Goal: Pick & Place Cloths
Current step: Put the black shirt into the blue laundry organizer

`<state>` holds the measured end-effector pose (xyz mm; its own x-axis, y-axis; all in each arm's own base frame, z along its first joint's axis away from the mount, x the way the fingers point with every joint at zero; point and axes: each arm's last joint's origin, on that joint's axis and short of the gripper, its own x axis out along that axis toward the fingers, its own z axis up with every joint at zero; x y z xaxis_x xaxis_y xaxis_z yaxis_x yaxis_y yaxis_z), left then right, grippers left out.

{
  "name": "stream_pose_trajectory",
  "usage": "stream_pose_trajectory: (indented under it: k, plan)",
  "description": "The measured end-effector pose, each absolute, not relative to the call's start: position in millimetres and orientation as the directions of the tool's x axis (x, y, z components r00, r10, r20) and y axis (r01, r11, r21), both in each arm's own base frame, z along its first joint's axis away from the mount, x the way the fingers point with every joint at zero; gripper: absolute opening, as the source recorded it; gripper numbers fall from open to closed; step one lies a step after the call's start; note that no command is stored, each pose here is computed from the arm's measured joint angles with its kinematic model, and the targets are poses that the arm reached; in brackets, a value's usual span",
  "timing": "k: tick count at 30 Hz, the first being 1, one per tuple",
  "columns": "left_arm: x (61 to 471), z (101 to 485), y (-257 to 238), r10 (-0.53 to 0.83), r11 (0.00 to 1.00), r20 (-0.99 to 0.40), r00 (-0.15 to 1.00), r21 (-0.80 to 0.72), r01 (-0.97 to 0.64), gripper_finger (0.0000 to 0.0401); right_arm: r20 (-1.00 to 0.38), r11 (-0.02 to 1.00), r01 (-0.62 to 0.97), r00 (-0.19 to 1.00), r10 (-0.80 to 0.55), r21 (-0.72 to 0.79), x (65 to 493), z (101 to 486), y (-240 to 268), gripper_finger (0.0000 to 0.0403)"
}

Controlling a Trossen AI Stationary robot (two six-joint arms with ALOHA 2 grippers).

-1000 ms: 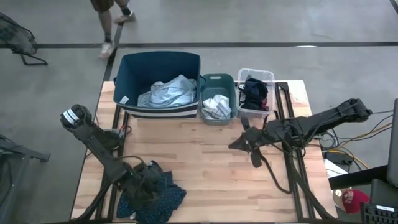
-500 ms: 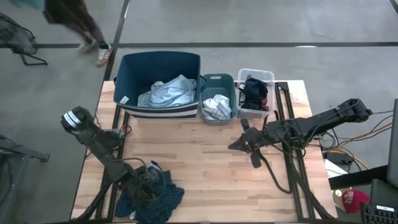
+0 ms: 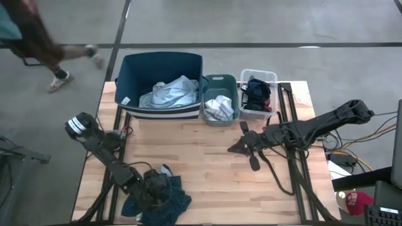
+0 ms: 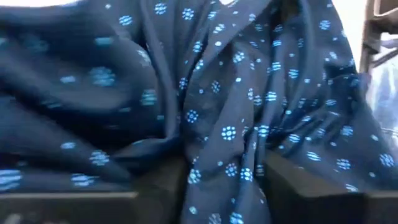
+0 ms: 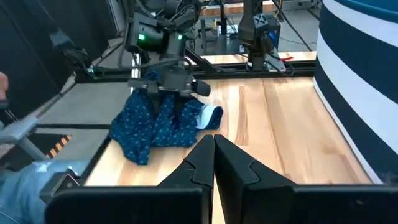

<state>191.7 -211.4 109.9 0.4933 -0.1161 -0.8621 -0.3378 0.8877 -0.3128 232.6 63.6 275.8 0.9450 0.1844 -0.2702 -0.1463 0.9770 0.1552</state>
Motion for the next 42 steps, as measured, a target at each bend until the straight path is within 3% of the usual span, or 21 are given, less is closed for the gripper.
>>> stream_pose_trajectory:
  k: [5, 7, 20, 27, 33, 42]
  plan:
    - [200, 111, -209, -0.114, 0.921, -0.832, 0.544, -0.293, -0.255, 0.0057, -0.282, 0.979, -0.148, 0.942, 0.184, 0.142, 241, 269, 66, 0.0009]
    - [204, 115, -208, -0.107, 0.935, -0.810, 0.577, -0.279, -0.218, 0.0038, -0.286, 0.979, -0.148, 0.940, 0.184, 0.141, 244, 266, 67, 0.0009]
    - [209, 189, -196, -0.004, 0.987, -0.625, 0.780, -0.127, -0.098, 0.0038, -0.294, 0.981, -0.153, 0.938, 0.183, 0.123, 253, 257, 70, 0.0009]
    - [197, 240, -175, 0.173, 0.982, -0.493, 0.853, 0.025, -0.185, 0.0038, -0.298, 0.981, -0.153, 0.937, 0.183, 0.123, 254, 256, 70, 0.0009]
    - [192, 285, -159, 0.244, 0.970, -0.359, 0.901, 0.095, -0.225, 0.0038, -0.283, 0.981, -0.156, 0.941, 0.184, 0.120, 254, 258, 70, 0.0009]
    - [184, 347, -130, 0.429, 0.898, -0.169, 0.887, 0.182, -0.400, 0.0038, -0.282, 0.981, -0.157, 0.942, 0.184, 0.117, 254, 257, 70, 0.0008]
